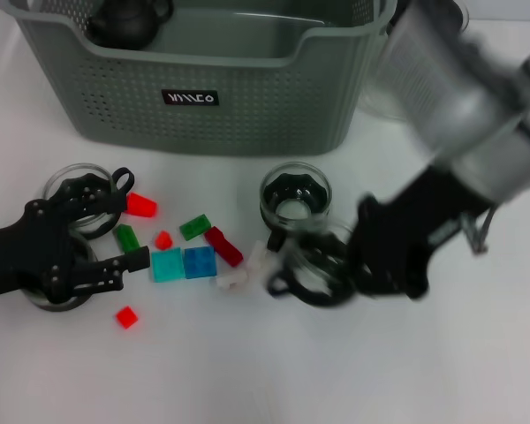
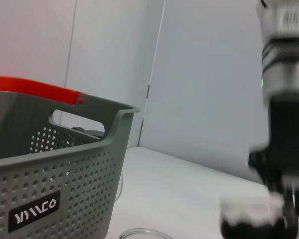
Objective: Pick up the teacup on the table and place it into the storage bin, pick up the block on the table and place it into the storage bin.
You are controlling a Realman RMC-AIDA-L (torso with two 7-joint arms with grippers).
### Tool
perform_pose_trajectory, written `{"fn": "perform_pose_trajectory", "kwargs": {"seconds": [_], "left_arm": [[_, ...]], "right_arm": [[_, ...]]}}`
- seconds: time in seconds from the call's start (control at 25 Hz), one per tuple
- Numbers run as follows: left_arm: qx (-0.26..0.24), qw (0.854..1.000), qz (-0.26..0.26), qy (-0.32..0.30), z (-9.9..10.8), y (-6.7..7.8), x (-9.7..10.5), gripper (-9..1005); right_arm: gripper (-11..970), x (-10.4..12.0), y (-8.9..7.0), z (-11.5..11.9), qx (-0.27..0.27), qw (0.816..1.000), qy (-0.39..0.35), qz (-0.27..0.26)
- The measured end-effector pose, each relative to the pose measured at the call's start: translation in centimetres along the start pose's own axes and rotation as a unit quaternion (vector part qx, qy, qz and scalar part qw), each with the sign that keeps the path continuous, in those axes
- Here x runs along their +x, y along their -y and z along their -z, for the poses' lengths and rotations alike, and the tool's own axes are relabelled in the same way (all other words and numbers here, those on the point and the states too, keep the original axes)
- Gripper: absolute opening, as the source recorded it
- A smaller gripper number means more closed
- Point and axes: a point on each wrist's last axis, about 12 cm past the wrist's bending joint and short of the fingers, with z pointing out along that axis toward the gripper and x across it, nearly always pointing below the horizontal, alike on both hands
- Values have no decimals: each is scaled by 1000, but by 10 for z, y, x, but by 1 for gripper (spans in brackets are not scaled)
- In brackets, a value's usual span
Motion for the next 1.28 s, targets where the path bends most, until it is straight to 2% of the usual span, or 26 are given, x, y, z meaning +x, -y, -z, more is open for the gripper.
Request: {"fn": "perform_pose_trajectory", "kwargs": {"seconds": [0.12, 0.24, 0.36, 0.52, 0.6, 0.72, 0.84, 0.96, 1.0, 1.12, 1.28], "left_arm": [[-3, 1000, 0, -1, -1, 0, 1, 842], [-6, 1000, 1, -2, -1, -1, 1, 842], [-5, 1000, 0, -2, -2, -2, 0, 842], [-4, 1000, 0, -1, -4, -2, 0, 842], [-5, 1000, 0, 0, -5, -2, 0, 842], [-6, 1000, 1, 0, -7, -2, 0, 842], [-5, 1000, 2, 2, -8, -1, 1, 842], [-4, 1000, 4, 3, -10, -1, 1, 842], [-4, 1000, 5, 4, -10, 0, 2, 842], [-2, 1000, 10, 6, -11, 1, 3, 842], [-1, 1000, 12, 7, -12, 1, 3, 842]], "right_arm": [[47, -9, 3, 31, 33, 992, 123, 3], [47, -17, 9, 54, 81, 970, 228, 7], [49, -26, 21, 68, 141, 944, 299, -6], [49, -46, 49, 81, 226, 907, 350, -57], [49, -61, 67, 81, 259, 899, 343, -89], [48, -82, 95, 72, 294, 895, 308, -134], [48, -96, 124, 53, 320, 894, 252, -184], [48, -106, 145, 37, 354, 889, 201, -211], [48, -109, 153, 25, 373, 885, 169, -220], [48, -109, 158, 15, 389, 882, 146, -223], [48, -98, 161, 1, 397, 880, 120, -229]]}}
